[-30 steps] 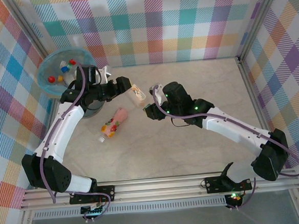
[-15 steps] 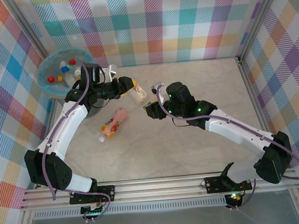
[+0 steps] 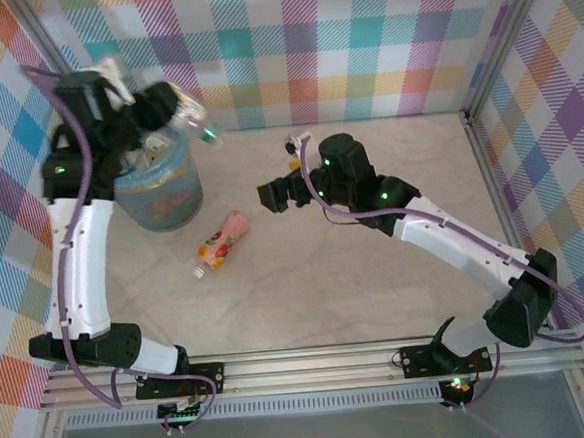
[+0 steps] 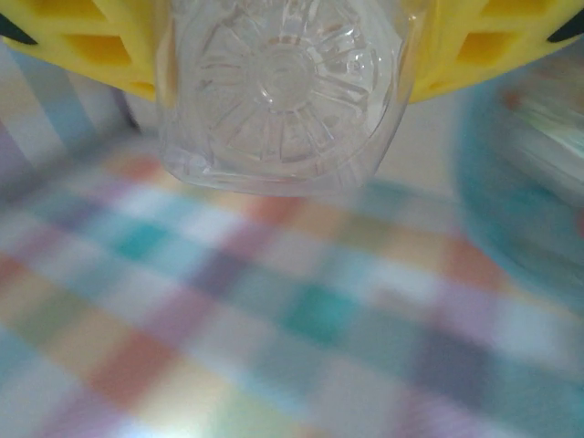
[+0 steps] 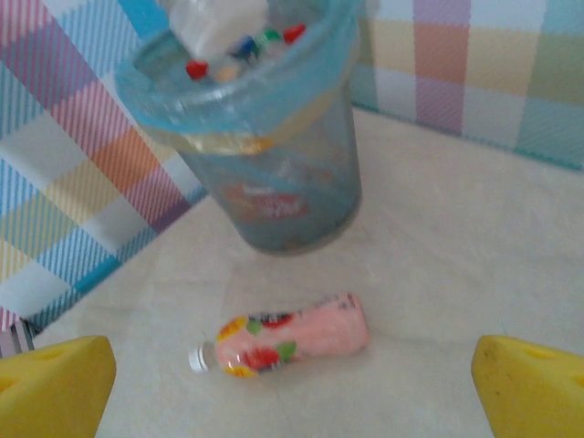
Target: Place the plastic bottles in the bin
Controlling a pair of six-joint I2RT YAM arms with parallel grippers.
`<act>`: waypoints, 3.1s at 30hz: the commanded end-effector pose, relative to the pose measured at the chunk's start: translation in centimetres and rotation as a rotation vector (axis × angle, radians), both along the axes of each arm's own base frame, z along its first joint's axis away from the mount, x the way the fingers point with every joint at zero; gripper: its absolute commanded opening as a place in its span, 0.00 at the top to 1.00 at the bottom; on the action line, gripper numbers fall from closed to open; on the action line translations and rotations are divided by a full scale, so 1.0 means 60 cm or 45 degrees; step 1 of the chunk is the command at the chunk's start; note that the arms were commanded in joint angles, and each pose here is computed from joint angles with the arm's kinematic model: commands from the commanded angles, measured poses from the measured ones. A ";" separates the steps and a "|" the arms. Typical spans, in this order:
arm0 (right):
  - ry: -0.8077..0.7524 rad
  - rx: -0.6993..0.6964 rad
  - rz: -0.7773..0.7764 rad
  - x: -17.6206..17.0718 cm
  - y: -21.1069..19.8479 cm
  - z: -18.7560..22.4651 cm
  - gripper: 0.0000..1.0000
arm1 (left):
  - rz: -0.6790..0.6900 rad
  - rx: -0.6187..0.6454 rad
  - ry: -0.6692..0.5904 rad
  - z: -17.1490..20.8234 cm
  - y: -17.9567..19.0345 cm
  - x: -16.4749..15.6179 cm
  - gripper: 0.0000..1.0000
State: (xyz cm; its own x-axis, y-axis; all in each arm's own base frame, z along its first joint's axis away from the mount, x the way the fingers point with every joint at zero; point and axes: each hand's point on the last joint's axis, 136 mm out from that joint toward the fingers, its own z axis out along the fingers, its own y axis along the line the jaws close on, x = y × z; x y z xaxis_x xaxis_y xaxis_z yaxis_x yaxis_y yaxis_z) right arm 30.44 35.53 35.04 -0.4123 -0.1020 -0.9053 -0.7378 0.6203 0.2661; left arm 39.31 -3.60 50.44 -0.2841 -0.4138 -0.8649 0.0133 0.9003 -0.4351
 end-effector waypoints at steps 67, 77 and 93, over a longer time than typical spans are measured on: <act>0.155 -0.048 0.149 0.004 0.063 -0.054 0.00 | 0.473 0.805 0.302 -0.197 0.288 0.203 0.20; 0.181 -0.046 0.159 0.008 0.071 -0.060 0.00 | 0.534 0.688 0.228 -0.128 0.286 0.180 0.08; 0.238 -0.061 0.178 0.004 0.078 -0.075 0.00 | 0.457 0.427 0.457 -0.236 0.316 0.256 0.38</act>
